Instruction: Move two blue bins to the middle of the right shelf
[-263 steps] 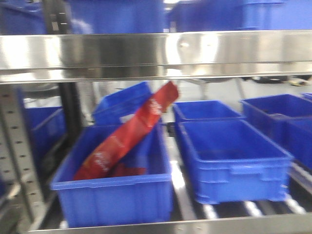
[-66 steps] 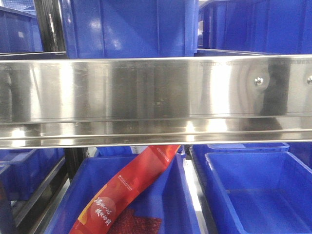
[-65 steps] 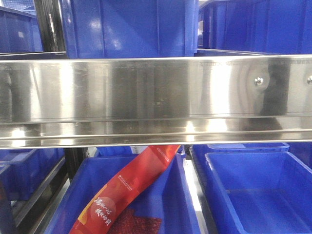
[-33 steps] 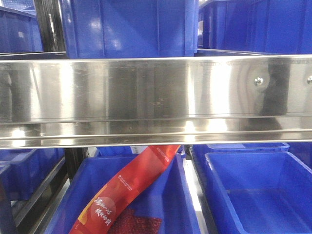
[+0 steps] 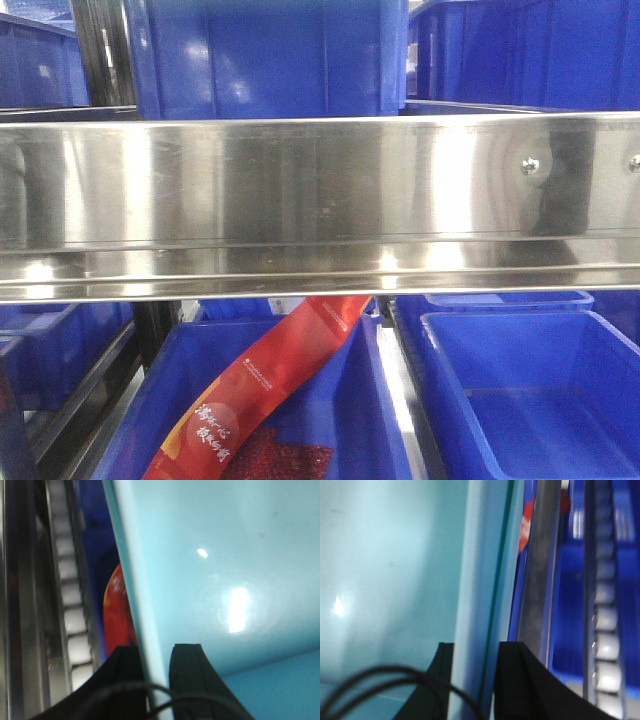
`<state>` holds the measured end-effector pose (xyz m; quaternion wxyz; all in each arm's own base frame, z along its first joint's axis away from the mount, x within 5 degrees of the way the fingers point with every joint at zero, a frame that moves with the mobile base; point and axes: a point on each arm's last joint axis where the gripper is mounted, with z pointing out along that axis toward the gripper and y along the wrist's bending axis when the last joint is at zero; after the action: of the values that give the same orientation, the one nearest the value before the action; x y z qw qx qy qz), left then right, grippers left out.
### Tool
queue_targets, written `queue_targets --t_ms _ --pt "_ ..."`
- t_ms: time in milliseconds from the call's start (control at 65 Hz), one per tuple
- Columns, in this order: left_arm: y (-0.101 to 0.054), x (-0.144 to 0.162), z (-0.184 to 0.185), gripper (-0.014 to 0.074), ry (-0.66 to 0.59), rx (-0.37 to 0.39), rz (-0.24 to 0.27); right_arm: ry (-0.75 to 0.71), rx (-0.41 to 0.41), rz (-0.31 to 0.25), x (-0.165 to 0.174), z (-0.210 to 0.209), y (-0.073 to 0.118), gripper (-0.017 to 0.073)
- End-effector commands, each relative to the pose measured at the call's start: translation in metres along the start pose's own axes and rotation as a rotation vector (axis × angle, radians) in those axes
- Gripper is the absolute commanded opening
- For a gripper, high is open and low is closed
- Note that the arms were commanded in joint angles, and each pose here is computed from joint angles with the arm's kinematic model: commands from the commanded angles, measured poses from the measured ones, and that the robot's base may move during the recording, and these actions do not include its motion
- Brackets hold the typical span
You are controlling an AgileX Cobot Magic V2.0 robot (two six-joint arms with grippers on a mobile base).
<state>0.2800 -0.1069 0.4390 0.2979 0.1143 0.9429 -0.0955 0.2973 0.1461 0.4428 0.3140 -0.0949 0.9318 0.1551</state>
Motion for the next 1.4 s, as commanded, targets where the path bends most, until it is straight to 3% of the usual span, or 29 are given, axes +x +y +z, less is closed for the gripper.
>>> queue_targets --t_ms 0,261,477,584,738,831,1046,1169,1277,1384 --pt "0.002 0.003 0.007 -0.0111 -0.023 -0.024 0.044 0.003 -0.002 0.003 -0.002 0.007 0.0 -0.0153" --pt "0.007 0.019 0.032 -0.0111 0.081 -0.062 0.052 0.122 0.007 0.011 0.009 0.039 -0.001 -0.0153" --pt "0.008 0.021 0.035 -0.0092 0.091 -0.067 0.053 0.182 0.025 0.016 0.02 0.053 -0.005 -0.0145" --pt "0.008 0.021 0.035 0.0032 0.091 -0.067 0.053 0.18 0.025 0.016 0.02 0.053 -0.005 0.0004" --pt "0.008 0.021 0.034 0.0417 0.089 -0.067 0.053 0.182 0.025 0.016 0.02 0.053 -0.005 0.0412" --pt "0.008 0.021 0.034 0.0628 0.087 -0.067 0.053 0.177 0.024 0.015 0.02 0.051 -0.005 0.0578" --pt "0.006 0.015 0.015 0.0478 0.025 -0.061 0.054 0.066 0.01 0.001 0.008 0.024 -0.001 0.0532" --pt "0.005 0.015 -0.008 0.0378 -0.041 -0.054 0.055 -0.034 0.046 -0.029 -0.001 -0.002 -0.002 0.0468" --pt "0.005 0.019 -0.034 0.0265 -0.122 -0.051 0.059 -0.117 0.094 -0.056 -0.006 -0.027 -0.005 0.034" --pt "0.006 0.022 -0.06 0.0111 -0.244 -0.06 0.068 -0.178 0.154 -0.081 -0.006 -0.048 -0.01 0.0126"
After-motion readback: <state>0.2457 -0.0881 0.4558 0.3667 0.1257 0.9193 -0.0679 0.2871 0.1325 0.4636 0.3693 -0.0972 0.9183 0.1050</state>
